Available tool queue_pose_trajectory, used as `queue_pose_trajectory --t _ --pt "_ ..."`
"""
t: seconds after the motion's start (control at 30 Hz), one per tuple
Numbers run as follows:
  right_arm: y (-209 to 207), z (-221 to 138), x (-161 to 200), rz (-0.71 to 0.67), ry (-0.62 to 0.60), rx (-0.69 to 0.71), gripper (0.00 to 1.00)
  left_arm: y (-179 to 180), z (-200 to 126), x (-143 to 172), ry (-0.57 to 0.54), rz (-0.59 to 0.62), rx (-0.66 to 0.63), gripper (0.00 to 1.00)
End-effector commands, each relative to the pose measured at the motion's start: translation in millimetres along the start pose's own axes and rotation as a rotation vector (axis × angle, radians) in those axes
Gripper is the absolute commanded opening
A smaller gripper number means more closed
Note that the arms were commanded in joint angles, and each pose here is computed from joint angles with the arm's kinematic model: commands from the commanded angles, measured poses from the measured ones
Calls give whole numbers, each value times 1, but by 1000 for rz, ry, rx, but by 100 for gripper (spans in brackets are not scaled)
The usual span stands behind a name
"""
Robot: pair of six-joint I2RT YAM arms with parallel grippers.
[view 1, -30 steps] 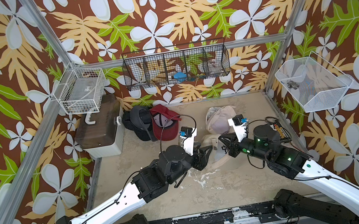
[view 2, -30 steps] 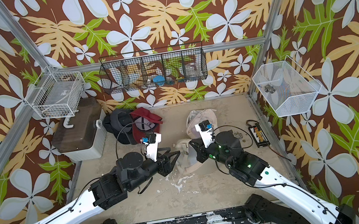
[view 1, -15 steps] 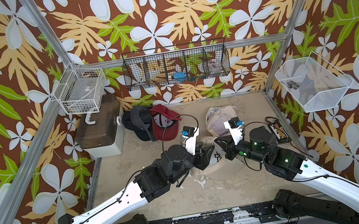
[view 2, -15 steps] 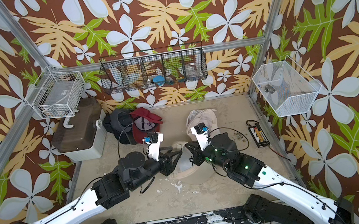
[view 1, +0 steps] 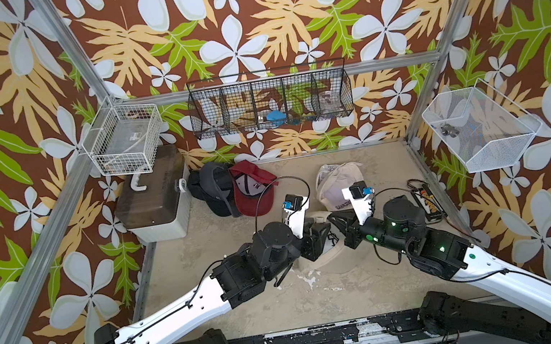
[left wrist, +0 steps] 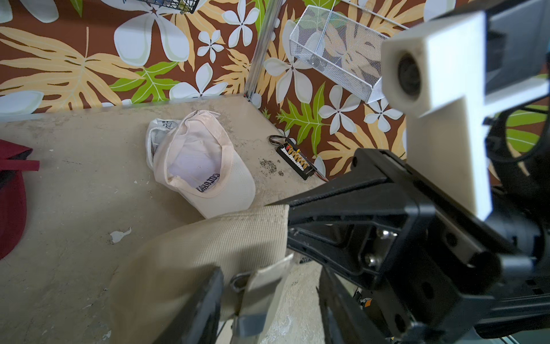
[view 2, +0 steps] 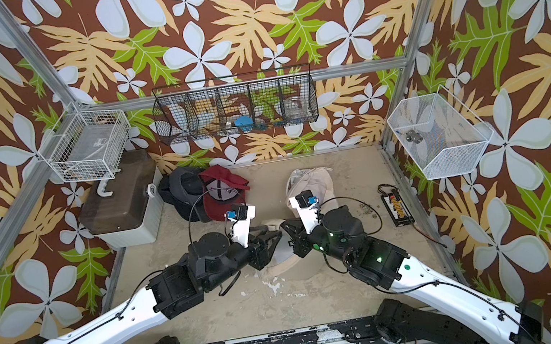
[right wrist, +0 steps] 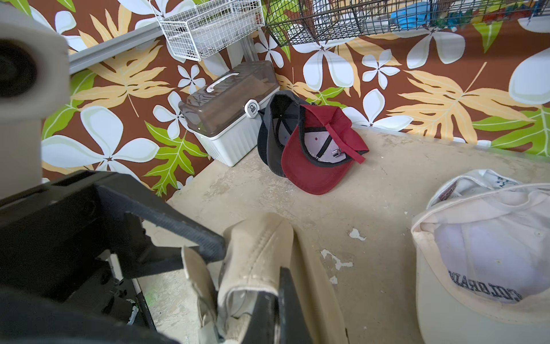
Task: Open the adjustable buckle of the baseball cap
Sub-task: Open the adjustable buckle on the baseball cap.
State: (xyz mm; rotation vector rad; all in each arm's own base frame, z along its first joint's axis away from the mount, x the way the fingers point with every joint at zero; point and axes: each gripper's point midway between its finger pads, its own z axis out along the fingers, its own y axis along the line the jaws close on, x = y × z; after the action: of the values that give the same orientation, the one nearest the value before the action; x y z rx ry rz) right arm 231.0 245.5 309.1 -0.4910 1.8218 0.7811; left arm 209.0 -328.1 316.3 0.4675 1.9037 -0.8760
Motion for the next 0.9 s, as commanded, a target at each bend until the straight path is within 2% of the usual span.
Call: queue_pose_trajectory --t 0.0,0.5,0.87 --pt "3 -2 -10 -1 -38 0 0 -4 1 -7 -27 -1 12 52" --pt "6 0 -2 2 -22 -9 0 -3 0 -10 -41 -2 4 21" --pt "1 0 -1 -1 -20 20 0 -3 -4 -12 -48 -3 9 12"
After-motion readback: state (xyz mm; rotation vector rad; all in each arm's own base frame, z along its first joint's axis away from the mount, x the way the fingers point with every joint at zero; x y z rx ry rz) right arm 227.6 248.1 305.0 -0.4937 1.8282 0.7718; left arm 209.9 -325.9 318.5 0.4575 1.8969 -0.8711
